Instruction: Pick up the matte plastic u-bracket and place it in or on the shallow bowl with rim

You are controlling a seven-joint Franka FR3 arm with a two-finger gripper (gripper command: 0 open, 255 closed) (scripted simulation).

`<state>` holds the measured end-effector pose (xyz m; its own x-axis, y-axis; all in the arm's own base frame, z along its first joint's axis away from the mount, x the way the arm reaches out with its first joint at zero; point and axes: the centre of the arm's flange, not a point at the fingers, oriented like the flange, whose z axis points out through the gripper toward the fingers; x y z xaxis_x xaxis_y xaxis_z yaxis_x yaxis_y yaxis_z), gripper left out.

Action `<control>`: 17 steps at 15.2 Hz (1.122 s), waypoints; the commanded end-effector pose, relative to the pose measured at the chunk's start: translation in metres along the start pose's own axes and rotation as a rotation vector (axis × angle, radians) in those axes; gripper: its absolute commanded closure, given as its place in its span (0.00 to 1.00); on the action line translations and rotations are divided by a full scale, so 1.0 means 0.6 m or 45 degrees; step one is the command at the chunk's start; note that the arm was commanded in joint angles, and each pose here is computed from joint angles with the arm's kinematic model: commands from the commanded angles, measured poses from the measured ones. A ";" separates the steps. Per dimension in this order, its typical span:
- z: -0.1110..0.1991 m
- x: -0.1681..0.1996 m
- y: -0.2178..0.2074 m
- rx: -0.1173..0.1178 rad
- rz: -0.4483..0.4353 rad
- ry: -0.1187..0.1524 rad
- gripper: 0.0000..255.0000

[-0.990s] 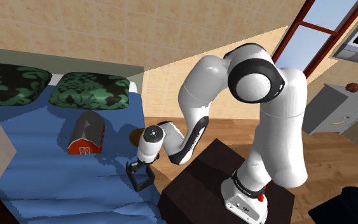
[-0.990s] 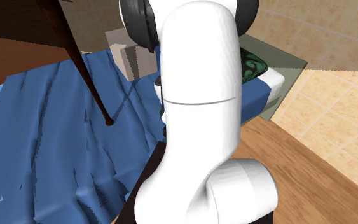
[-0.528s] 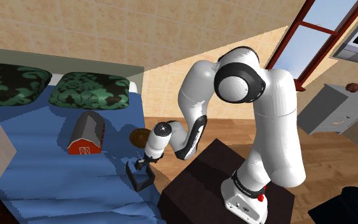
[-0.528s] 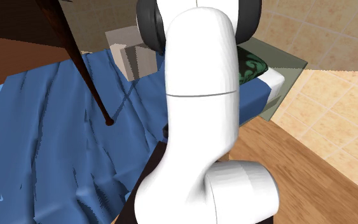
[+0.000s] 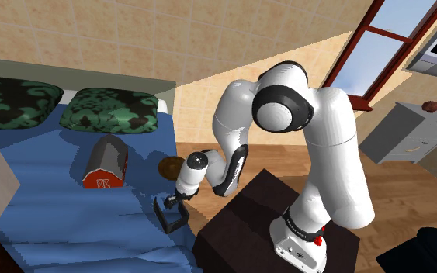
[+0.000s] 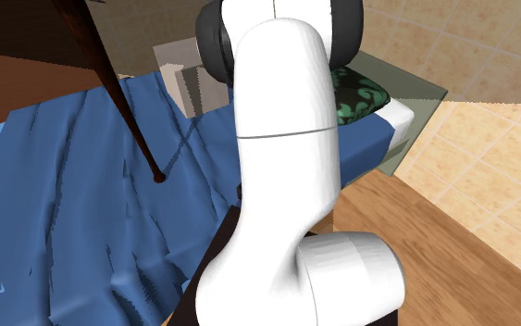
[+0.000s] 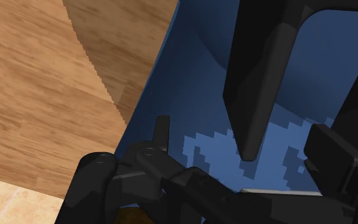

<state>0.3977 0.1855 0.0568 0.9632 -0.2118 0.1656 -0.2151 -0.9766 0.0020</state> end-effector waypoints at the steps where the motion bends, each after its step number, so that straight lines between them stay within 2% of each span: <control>1: 0.000 0.000 0.000 0.000 0.000 0.000 0.00; 2: 0.000 0.000 0.000 0.000 0.000 0.000 0.00; 3: 0.000 0.000 0.000 0.000 0.000 0.000 1.00; 12: 0.000 0.000 0.000 0.000 0.000 0.000 1.00; 17: -0.043 0.007 0.000 0.000 0.000 0.000 1.00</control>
<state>0.3981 0.1860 0.0769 0.9631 -0.2125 0.1653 -0.2157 -0.9765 0.0014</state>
